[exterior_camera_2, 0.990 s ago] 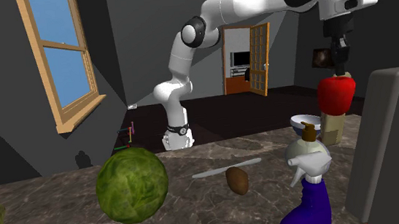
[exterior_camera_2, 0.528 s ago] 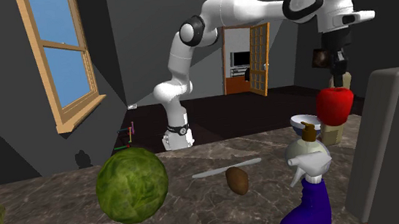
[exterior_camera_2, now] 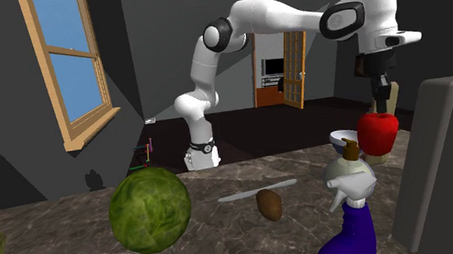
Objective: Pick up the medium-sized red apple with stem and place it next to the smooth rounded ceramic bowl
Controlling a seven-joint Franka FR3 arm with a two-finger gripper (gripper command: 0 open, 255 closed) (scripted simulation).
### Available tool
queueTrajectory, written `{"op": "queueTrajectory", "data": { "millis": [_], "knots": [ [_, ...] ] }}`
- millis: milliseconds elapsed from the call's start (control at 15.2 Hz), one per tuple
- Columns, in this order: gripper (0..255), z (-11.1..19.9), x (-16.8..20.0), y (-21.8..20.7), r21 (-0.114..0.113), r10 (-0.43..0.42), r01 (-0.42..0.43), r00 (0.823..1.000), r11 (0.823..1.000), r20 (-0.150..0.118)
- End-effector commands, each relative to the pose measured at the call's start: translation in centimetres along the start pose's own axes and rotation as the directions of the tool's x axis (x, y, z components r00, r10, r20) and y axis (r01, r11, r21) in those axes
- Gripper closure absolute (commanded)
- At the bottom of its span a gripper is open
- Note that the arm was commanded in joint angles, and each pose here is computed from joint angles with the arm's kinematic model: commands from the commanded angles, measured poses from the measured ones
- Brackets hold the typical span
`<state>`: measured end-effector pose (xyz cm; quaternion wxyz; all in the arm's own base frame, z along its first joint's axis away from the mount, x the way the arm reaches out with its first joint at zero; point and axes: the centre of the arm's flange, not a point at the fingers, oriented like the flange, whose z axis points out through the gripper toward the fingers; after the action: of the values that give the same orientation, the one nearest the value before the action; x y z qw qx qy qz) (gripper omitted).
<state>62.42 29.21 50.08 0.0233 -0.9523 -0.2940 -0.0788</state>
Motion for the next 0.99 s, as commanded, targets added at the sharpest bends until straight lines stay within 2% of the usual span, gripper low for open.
{"op": "queueTrajectory", "data": {
  "millis": [0,924],
  "knots": [
    [255,0.9,-0.1,0.0,0.000,0.000,0.000,1.000,1.000,-0.001],
    [255,8.1,-1.3,0.0,0.000,0.000,0.000,1.000,1.000,-0.001]
  ]
}}
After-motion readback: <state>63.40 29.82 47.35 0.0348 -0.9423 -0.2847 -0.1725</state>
